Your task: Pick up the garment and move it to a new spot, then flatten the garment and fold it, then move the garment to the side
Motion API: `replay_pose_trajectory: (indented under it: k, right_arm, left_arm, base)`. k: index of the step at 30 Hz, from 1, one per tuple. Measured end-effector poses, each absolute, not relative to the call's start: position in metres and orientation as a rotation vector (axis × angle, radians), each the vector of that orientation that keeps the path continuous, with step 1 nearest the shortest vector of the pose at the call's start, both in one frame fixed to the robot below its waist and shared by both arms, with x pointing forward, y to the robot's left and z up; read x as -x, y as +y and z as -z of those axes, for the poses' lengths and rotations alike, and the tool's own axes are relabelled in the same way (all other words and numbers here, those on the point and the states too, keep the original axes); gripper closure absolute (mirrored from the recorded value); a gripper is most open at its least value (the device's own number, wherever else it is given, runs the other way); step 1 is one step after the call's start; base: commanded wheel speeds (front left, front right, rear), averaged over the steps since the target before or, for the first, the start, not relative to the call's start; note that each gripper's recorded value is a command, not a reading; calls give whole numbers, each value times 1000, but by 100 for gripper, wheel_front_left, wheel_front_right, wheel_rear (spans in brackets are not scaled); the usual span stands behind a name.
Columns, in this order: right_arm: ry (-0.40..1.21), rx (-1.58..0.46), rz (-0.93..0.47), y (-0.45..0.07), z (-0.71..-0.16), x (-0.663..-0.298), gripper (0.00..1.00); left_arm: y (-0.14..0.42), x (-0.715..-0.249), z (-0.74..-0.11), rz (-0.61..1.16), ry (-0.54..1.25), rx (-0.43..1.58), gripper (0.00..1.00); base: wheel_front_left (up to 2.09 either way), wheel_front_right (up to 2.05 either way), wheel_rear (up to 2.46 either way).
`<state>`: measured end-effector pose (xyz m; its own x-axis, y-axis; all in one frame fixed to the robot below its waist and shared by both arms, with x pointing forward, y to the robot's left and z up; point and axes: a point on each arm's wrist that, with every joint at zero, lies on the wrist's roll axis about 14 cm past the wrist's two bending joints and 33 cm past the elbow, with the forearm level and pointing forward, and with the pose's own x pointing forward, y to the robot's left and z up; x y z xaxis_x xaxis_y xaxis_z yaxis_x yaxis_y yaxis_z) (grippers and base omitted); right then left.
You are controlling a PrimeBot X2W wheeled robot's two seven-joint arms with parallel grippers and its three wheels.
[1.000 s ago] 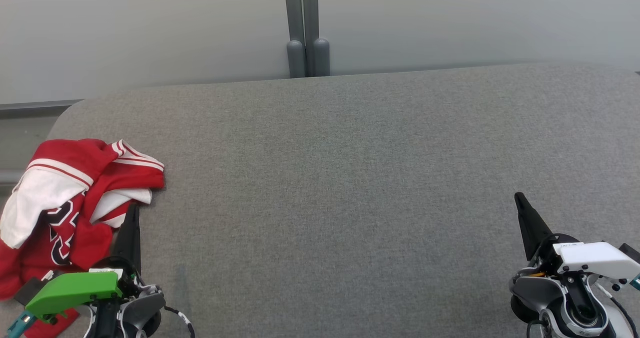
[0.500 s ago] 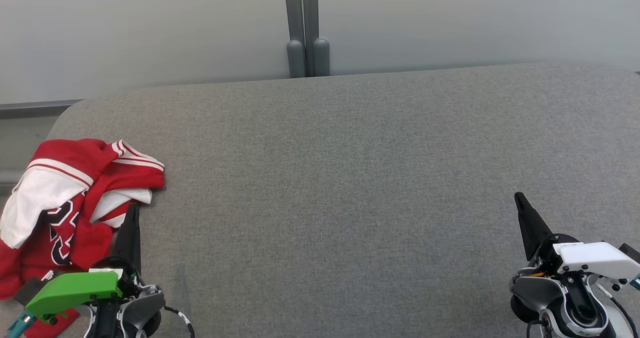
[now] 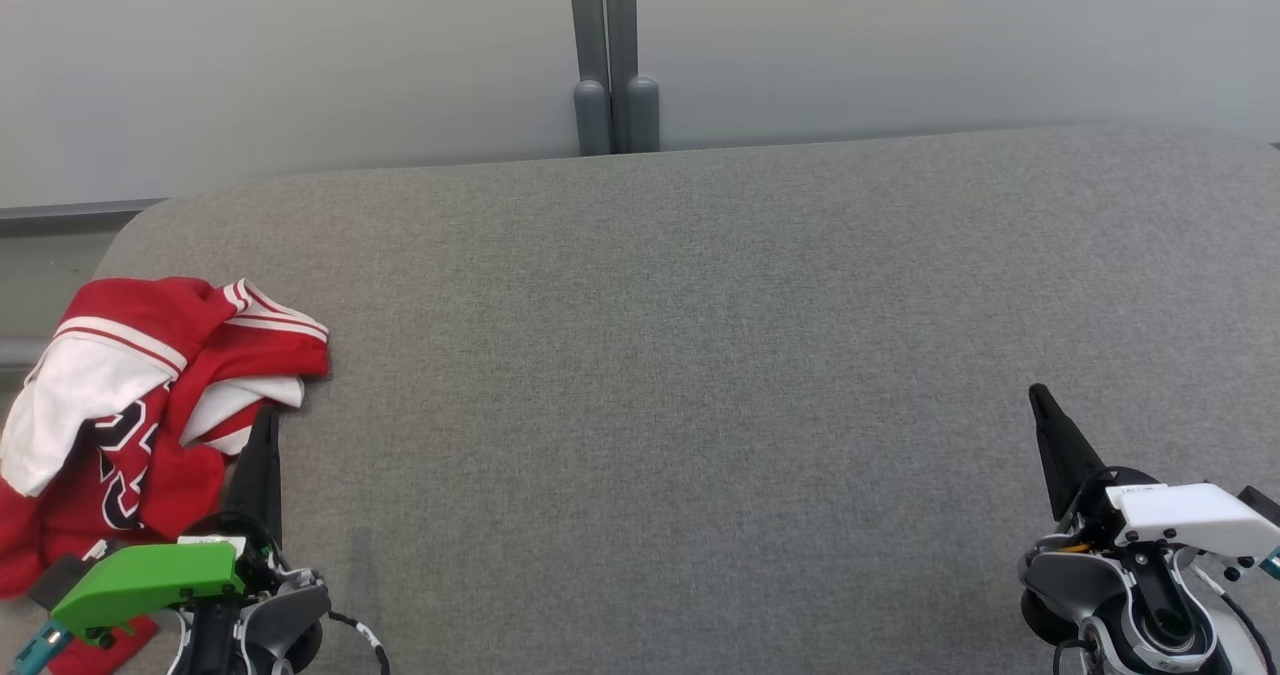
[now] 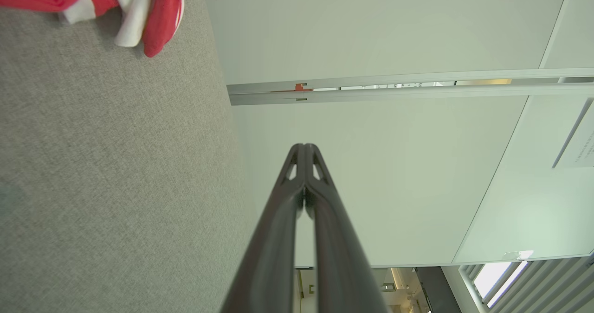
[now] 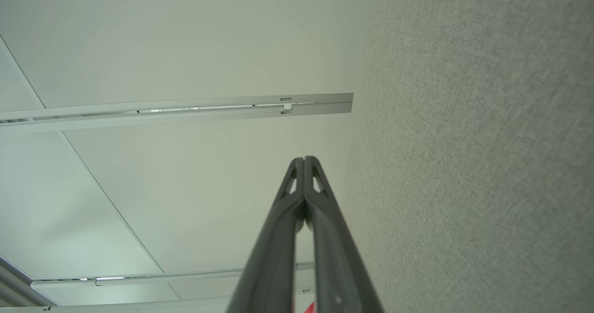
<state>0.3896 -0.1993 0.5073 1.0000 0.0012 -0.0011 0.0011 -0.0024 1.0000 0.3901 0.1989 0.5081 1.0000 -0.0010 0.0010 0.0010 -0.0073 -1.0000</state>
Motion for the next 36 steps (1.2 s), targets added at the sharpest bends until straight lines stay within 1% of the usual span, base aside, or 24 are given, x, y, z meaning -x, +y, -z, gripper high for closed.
replay_pose_trajectory:
  k: [36]
  right_arm:
    - [2, -1573, 0, -199, -507, -390, 100]
  left_arm:
    - [199, -390, -508, 1, 0, 1578, 100]
  base:
    - [0, 0, 0]
